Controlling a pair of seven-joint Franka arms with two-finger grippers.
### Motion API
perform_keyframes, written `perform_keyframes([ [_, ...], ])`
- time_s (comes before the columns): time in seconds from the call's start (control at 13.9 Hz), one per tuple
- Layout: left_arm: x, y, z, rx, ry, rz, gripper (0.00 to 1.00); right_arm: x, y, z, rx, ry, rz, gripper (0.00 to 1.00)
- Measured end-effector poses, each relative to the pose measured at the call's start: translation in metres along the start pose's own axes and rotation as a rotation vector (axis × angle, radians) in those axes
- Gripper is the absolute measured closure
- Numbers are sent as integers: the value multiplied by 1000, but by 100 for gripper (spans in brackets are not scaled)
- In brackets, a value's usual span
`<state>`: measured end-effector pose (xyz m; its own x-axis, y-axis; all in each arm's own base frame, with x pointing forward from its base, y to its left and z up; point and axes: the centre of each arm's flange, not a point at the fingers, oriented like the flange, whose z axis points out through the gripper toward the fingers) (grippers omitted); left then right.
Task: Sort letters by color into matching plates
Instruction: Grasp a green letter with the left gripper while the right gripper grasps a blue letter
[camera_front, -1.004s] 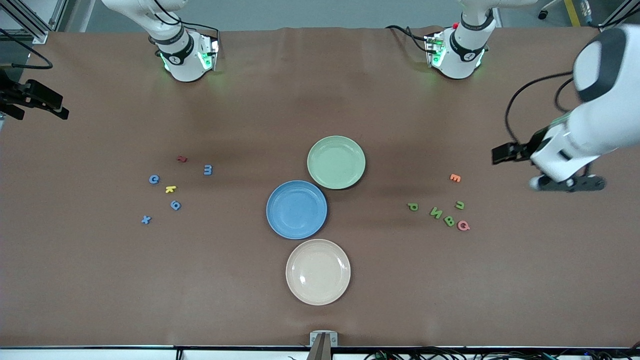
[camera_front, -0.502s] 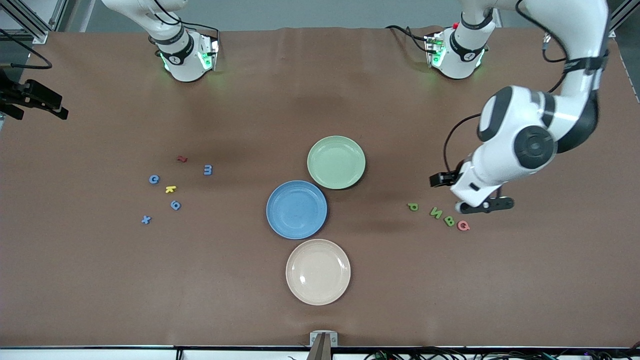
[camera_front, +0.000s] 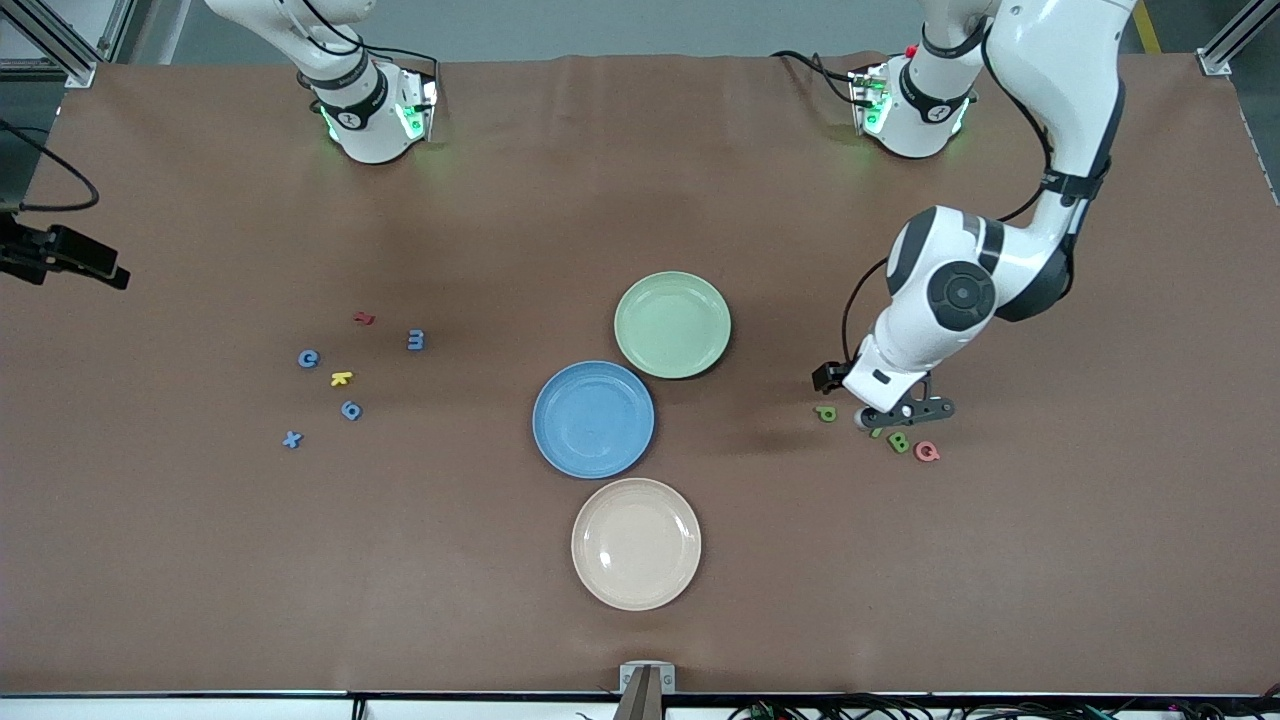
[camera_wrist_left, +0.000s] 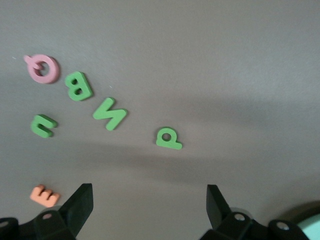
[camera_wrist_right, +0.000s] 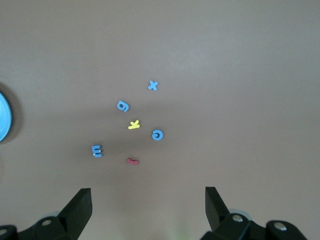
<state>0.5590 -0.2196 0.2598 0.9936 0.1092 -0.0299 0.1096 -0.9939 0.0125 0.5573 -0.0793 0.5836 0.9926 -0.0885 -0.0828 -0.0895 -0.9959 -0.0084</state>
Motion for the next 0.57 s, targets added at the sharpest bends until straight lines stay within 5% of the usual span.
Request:
perform_keyframes([
  [0.36,1,3,48,4,12,0,0,37,2,70,-6,-92,6,0],
  [0.57,10,6,68,0,11,-2,0,37,-2,105,-4,-97,-1,0],
])
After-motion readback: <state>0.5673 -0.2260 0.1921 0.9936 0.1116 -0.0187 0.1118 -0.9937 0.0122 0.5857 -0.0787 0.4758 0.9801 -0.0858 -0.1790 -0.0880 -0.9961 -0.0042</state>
